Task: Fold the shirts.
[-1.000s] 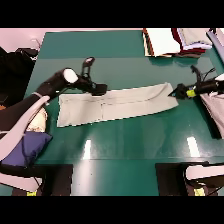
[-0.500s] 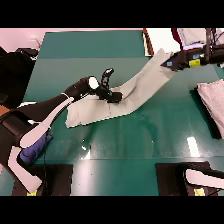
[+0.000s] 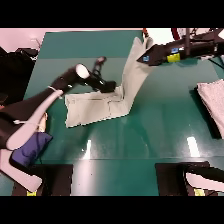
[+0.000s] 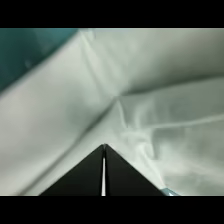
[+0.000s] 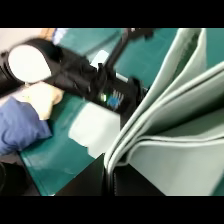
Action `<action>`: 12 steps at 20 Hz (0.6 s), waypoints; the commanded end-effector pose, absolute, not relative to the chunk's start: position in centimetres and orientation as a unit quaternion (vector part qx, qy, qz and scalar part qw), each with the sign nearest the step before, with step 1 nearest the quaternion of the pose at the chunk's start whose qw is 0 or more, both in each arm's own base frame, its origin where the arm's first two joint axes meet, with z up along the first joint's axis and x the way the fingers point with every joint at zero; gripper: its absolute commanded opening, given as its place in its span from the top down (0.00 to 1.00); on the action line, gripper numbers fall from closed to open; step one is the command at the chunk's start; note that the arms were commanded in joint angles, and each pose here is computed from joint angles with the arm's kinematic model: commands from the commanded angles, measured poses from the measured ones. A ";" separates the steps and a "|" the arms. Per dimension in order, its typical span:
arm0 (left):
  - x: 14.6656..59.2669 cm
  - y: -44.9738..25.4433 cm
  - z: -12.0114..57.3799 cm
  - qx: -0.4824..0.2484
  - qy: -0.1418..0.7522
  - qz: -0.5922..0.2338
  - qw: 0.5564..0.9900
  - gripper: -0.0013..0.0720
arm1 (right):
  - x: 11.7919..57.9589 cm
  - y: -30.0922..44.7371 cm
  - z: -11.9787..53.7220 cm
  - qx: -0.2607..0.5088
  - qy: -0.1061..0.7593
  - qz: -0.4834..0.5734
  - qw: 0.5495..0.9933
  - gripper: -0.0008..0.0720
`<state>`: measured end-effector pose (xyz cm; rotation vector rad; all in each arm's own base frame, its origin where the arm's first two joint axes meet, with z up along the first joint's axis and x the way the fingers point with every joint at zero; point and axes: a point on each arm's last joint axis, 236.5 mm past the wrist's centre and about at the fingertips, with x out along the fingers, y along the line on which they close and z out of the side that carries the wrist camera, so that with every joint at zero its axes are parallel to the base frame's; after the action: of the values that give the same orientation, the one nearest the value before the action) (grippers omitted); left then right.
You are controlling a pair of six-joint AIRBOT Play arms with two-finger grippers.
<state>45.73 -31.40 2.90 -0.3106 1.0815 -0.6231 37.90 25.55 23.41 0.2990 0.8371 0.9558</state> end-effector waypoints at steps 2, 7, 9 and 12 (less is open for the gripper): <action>48.6 -18.3 13.4 -0.102 0.411 -0.208 0.882 0.95 | 35.6 34.6 24.1 0.159 0.360 0.523 0.756 0.97; 46.3 -5.7 25.4 -0.079 0.286 -0.097 0.950 0.95 | 32.9 49.5 19.6 0.178 0.325 0.580 0.725 0.82; 45.2 -4.0 27.2 -0.081 0.270 -0.081 0.956 0.95 | 31.4 53.8 17.9 0.158 0.325 0.604 0.710 0.53; 44.3 -4.1 26.5 -0.082 0.290 -0.084 0.950 0.95 | 32.0 52.8 15.9 0.093 0.347 0.602 0.713 0.57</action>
<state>45.71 -5.68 25.54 -0.1770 0.5927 -0.2049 32.34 51.26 18.34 0.3070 0.7472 1.3293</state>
